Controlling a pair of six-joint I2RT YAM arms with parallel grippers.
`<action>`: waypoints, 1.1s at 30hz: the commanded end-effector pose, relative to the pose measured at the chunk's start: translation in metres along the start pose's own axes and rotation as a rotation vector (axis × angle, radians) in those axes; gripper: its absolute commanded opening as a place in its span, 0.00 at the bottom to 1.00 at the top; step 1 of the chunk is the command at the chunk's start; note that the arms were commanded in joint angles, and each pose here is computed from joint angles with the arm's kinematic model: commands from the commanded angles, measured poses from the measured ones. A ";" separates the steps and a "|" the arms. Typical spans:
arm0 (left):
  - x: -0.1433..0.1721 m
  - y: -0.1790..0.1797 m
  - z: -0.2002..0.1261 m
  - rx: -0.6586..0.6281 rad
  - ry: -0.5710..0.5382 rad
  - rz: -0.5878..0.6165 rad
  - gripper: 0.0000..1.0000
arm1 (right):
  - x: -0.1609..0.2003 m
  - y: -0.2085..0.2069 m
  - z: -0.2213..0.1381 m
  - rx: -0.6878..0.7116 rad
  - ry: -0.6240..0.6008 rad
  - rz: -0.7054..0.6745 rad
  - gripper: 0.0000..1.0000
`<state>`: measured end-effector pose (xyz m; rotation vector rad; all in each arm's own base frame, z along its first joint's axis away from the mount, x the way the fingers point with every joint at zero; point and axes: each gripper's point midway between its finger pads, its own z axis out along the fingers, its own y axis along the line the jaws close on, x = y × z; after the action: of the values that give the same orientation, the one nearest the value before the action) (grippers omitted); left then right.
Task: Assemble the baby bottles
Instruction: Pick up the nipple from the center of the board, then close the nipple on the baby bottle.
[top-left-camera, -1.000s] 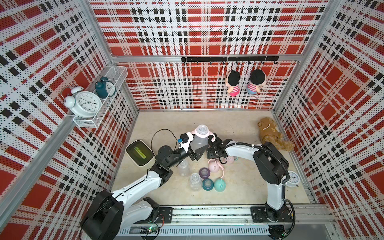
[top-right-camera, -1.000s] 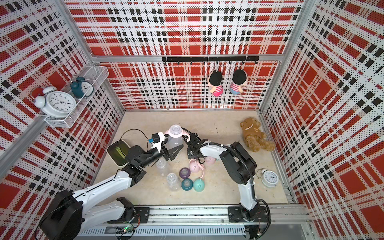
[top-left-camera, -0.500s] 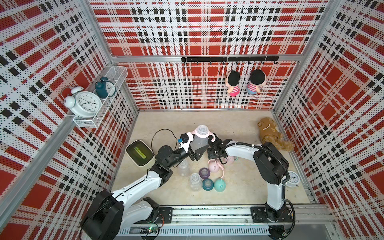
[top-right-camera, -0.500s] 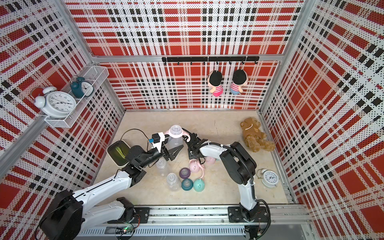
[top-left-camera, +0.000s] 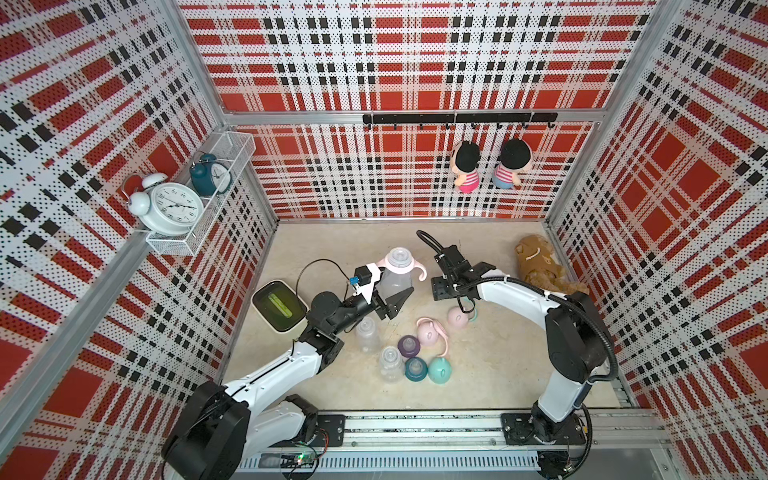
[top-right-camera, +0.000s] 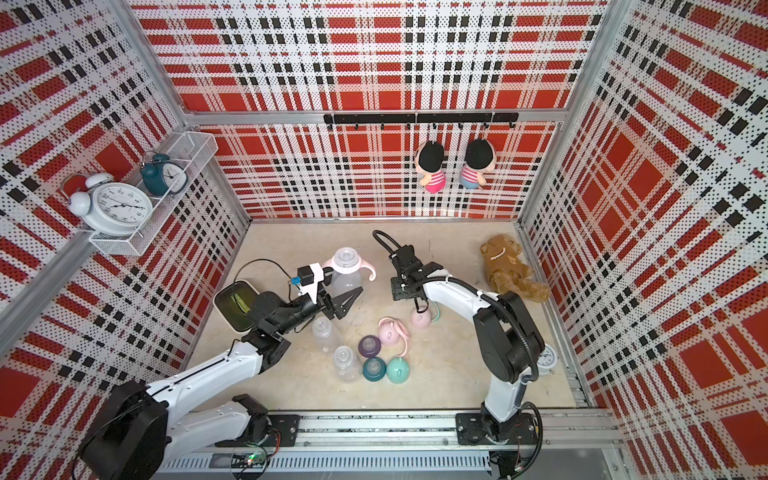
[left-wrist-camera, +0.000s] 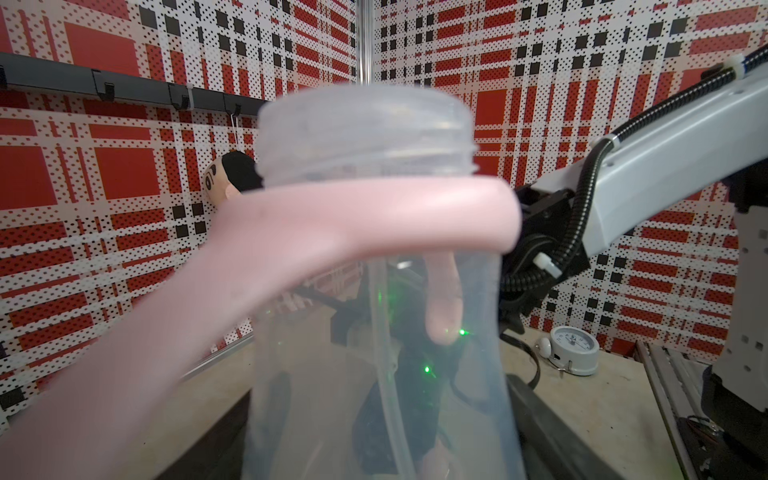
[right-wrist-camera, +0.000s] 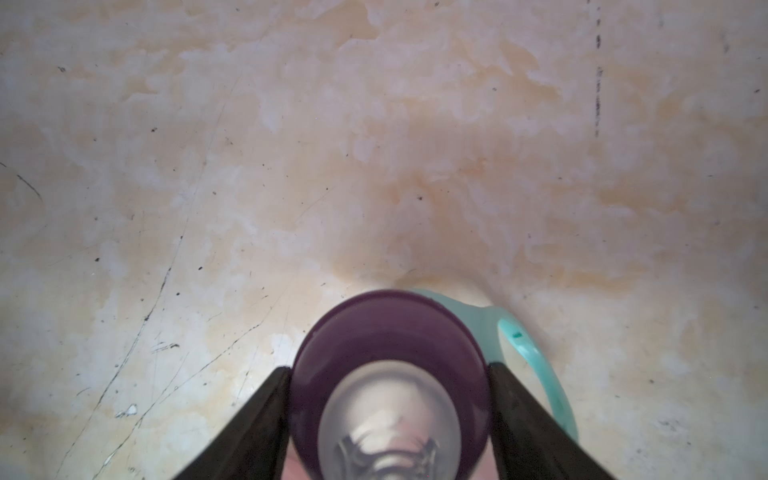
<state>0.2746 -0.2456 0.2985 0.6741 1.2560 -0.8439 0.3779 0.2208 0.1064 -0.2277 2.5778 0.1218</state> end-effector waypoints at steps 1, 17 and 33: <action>-0.003 0.000 -0.002 0.029 -0.047 0.008 0.00 | -0.013 -0.004 -0.035 -0.011 -0.039 -0.036 0.62; 0.014 -0.009 -0.005 0.107 -0.078 0.025 0.00 | -0.035 0.000 -0.160 -0.135 -0.084 -0.098 0.63; 0.024 -0.023 0.014 0.142 -0.066 0.054 0.00 | -0.054 0.049 -0.268 -0.348 -0.107 -0.225 0.63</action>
<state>0.2643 -0.2696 0.2583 0.7796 1.1999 -0.9267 0.2922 0.2377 0.3714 -0.5441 2.3298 0.4835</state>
